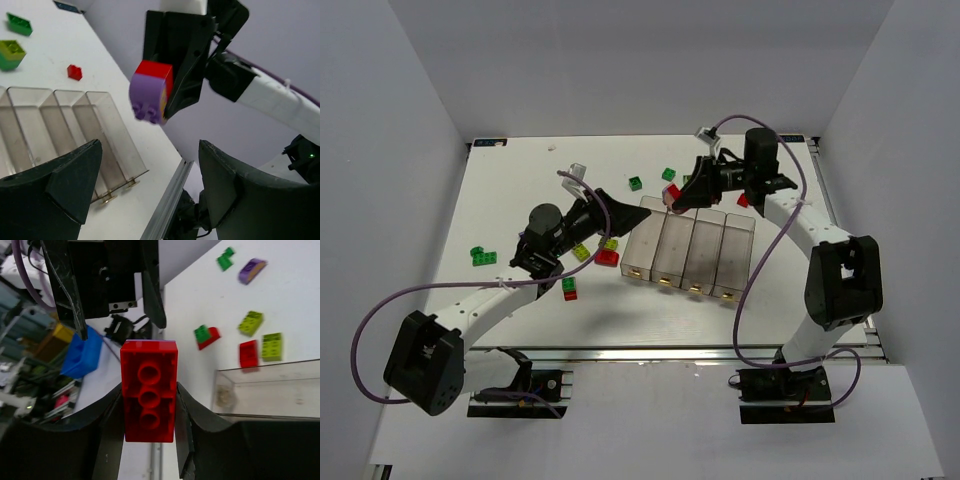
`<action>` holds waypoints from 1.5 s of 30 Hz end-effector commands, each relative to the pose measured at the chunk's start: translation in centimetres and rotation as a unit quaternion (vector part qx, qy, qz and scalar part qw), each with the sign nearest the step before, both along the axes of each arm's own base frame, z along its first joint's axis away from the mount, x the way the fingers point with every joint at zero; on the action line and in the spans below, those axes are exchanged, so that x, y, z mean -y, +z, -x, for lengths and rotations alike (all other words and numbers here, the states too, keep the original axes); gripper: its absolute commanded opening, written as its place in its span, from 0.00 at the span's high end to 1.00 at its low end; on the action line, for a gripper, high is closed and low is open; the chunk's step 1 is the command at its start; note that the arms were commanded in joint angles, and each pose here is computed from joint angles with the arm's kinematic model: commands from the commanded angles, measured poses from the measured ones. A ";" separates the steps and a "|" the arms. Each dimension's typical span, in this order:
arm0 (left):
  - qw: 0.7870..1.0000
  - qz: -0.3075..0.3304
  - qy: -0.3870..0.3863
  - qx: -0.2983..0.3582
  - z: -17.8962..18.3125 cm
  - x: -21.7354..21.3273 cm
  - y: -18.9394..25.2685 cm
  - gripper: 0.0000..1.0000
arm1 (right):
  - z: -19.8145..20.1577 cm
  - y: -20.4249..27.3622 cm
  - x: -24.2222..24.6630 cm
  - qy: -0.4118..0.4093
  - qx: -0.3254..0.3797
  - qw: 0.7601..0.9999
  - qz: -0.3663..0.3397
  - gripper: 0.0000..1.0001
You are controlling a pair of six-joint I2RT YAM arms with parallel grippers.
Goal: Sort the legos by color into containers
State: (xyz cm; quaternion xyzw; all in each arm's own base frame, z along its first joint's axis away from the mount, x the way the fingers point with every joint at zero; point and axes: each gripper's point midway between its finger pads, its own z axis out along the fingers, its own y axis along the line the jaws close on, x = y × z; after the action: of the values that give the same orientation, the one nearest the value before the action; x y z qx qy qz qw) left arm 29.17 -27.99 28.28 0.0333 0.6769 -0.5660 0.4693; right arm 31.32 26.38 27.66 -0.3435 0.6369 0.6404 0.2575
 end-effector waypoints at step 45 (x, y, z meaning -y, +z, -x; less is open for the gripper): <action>0.993 0.051 -0.079 0.071 3.0 2.5 5.3 0.83 | 5.9 5.0 -3.9 0.101 0.050 0.993 -0.032 0.35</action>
State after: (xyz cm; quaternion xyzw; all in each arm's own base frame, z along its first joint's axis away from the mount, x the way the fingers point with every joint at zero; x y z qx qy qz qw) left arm 26.67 -30.58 32.18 0.0851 0.6189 -0.6301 0.4611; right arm 24.77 30.48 31.84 -0.4221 0.5684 0.6716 0.2185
